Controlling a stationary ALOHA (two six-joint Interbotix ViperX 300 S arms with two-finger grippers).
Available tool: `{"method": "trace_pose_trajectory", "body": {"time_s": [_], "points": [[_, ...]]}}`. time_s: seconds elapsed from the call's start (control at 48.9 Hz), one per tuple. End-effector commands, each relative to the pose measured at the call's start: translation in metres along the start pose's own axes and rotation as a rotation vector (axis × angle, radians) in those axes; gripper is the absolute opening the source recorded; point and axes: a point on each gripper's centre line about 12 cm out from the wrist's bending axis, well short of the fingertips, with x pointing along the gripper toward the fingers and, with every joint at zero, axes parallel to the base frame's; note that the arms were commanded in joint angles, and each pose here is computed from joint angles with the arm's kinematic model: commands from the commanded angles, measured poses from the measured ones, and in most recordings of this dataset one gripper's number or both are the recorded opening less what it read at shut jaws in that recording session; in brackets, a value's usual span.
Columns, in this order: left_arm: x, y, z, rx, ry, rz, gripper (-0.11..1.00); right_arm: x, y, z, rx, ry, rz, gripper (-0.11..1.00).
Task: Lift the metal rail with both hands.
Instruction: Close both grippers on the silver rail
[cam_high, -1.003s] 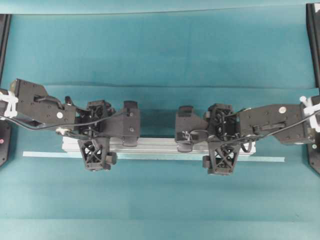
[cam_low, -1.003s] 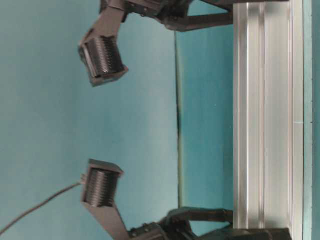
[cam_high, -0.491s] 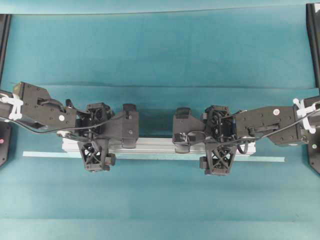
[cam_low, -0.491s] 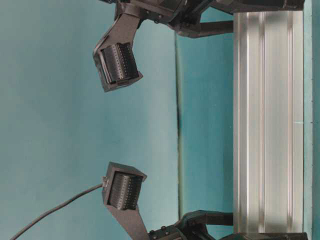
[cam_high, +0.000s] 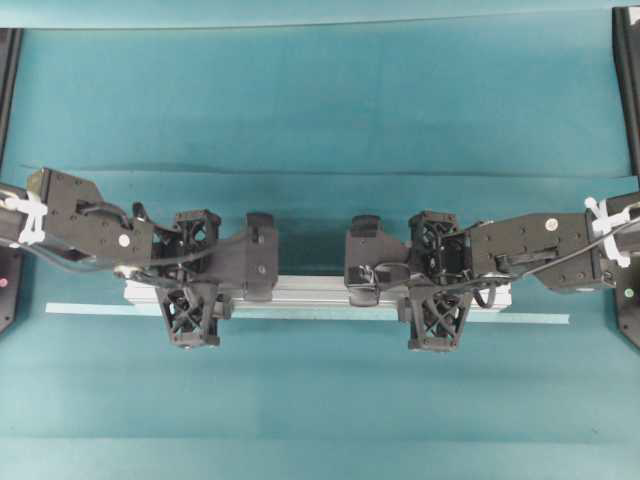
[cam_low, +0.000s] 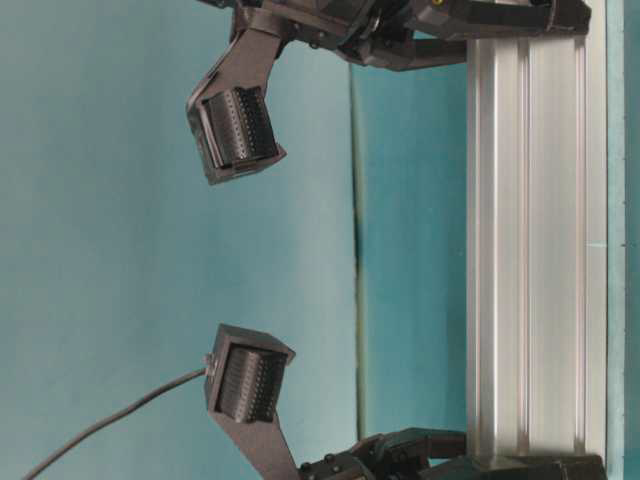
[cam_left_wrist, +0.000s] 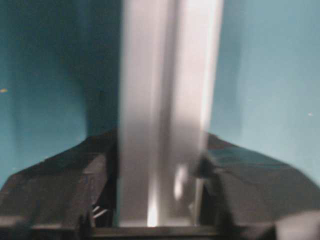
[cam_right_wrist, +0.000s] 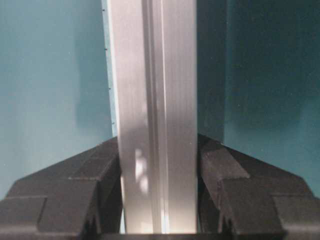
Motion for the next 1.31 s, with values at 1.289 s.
{"method": "trace_pose_trajectory", "body": {"time_s": [1.289], "points": [[-0.099, 0.004, 0.046, -0.011, -0.134, 0.007, 0.36, -0.097, -0.009, 0.041, 0.046, -0.011, 0.005, 0.38]]}}
